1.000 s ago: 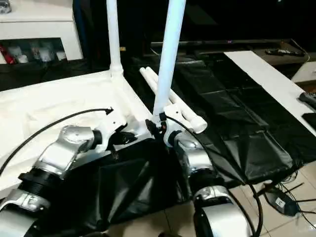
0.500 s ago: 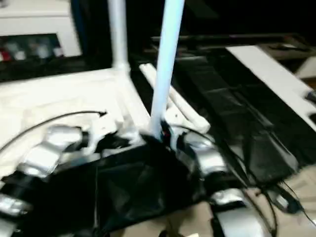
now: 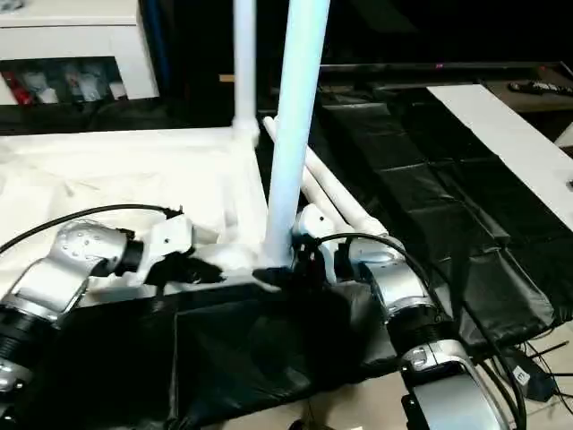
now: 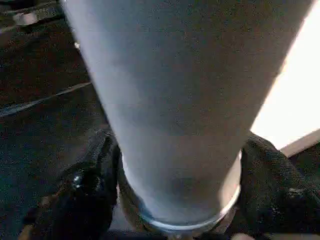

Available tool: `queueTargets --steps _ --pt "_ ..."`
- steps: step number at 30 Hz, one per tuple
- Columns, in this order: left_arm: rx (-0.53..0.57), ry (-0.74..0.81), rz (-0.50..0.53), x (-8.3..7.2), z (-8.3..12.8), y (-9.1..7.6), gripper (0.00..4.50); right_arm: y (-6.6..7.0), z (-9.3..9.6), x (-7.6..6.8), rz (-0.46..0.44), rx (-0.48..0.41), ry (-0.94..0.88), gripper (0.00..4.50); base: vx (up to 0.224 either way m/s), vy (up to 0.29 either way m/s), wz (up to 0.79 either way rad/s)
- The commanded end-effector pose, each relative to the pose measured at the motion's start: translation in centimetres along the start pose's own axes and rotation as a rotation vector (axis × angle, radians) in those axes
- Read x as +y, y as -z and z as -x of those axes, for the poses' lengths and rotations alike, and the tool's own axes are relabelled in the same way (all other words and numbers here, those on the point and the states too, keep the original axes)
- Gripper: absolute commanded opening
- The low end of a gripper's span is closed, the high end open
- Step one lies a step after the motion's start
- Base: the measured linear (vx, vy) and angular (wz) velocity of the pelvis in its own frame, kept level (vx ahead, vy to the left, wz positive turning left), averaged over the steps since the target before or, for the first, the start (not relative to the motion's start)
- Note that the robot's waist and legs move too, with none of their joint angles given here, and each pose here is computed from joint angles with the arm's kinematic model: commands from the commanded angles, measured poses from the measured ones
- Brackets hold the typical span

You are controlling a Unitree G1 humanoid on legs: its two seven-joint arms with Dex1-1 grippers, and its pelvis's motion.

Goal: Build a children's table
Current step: Rotate leg to tighten

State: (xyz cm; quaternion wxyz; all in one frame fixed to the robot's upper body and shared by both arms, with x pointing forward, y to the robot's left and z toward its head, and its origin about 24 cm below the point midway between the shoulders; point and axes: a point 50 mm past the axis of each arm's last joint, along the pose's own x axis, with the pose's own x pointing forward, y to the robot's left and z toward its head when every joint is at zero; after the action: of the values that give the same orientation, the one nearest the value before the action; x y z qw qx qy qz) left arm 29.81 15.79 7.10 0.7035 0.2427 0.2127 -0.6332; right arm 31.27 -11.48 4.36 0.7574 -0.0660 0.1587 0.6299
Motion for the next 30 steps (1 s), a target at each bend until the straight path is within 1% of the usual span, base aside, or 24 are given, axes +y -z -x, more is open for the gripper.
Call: queueTargets --steps 1,2,3,5,6,7,9,10,11,13,15,16,18,19,20,22,24,26,29,30 --pt "0.023 0.096 -0.005 -0.9 -1.7 0.1 0.0 -0.7 -1.2 0.8 0.024 -0.004 -0.089 2.89 0.0 0.0 0.0" --pt "0.015 0.083 0.005 -0.8 -1.8 0.1 0.0 -0.6 -1.3 0.9 0.014 -0.01 -0.083 2.89 0.0 0.0 0.0" --pt "0.002 0.054 0.027 -0.6 -2.0 0.0 0.0 -0.6 -1.6 0.9 -0.018 -0.04 -0.056 2.79 0.0 0.0 0.0" --pt "-0.001 0.047 0.032 -0.6 -2.1 -0.1 0.0 -0.5 -1.6 1.0 -0.028 -0.048 -0.049 2.77 0.0 0.0 0.0" --pt "0.001 0.015 0.042 -0.4 -2.3 -0.1 0.0 -0.5 -1.9 0.7 -0.038 -0.056 0.008 2.77 0.0 0.0 0.0" --pt "0.001 0.015 0.042 -0.4 -2.3 -0.1 0.0 -0.5 -1.9 0.7 -0.038 -0.056 0.008 2.74 0.0 0.0 0.0" --pt "-0.013 -0.091 0.1 0.4 -3.0 -0.4 0.0 -0.1 -2.9 -0.3 -0.095 -0.073 0.216 2.74 0.0 0.0 0.0" --pt "-0.013 -0.091 0.1 0.4 -3.0 -0.4 0.0 -0.1 -2.9 -0.3 -0.095 -0.073 0.216 2.74 0.0 0.0 0.0" --pt "-0.017 -0.142 0.126 0.8 -3.5 -0.7 0.0 0.3 -3.5 -0.8 -0.146 -0.076 0.34 2.73 0.0 0.0 0.0" --pt "-0.02 -0.215 0.167 1.3 -4.5 -1.3 0.0 0.7 -4.6 -1.2 -0.22 -0.073 0.495 2.72 -0.051 0.006 -0.07" --pt "-0.026 -0.252 0.191 1.5 -5.2 -1.8 0.0 0.7 -5.4 -1.2 -0.249 -0.08 0.541 2.72 -0.027 0.009 -0.04" --pt "-0.035 -0.271 0.206 1.5 -5.6 -2.1 0.0 0.5 -5.9 -1.0 -0.259 -0.087 0.562 2.72 0.0 0.0 0.0" --pt "-0.049 -0.296 0.223 1.5 -6.4 -2.6 0.0 0.2 -6.9 -0.8 -0.246 -0.092 0.586 2.72 0.0 0.0 0.0" --pt "-0.049 -0.296 0.223 1.5 -6.4 -2.6 0.0 0.2 -6.9 -0.8 -0.246 -0.092 0.586 2.72 0.0 0.0 0.0" --pt "-0.062 -0.302 0.229 1.4 -6.9 -3.1 0.0 -0.3 -7.4 -0.6 -0.225 -0.109 0.597 2.72 0.0 0.0 0.0" --pt "-0.075 -0.304 0.232 1.3 -7.4 -3.5 0.0 -0.8 -7.9 -0.5 -0.22 -0.142 0.599 2.72 0.0 0.0 0.0" --pt "-0.081 -0.302 0.231 1.3 -7.6 -3.7 0.0 -1.0 -7.9 -0.5 -0.226 -0.164 0.595 3.42 0.0 0.0 0.0" --pt "-0.078 -0.296 0.223 1.3 -7.5 -3.7 0.0 -1.2 -7.6 -0.7 -0.22 -0.177 0.59 3.52 0.0 0.0 0.0" --pt "-0.072 -0.284 0.201 1.2 -7.3 -3.6 0.0 -1.4 -7.2 -0.8 -0.2 -0.183 0.573 3.87 0.0 0.0 0.0" --pt "-0.067 -0.268 0.18 1.2 -6.9 -3.3 0.0 -1.3 -6.6 -0.9 -0.176 -0.177 0.552 3.93 0.0 0.0 0.0"
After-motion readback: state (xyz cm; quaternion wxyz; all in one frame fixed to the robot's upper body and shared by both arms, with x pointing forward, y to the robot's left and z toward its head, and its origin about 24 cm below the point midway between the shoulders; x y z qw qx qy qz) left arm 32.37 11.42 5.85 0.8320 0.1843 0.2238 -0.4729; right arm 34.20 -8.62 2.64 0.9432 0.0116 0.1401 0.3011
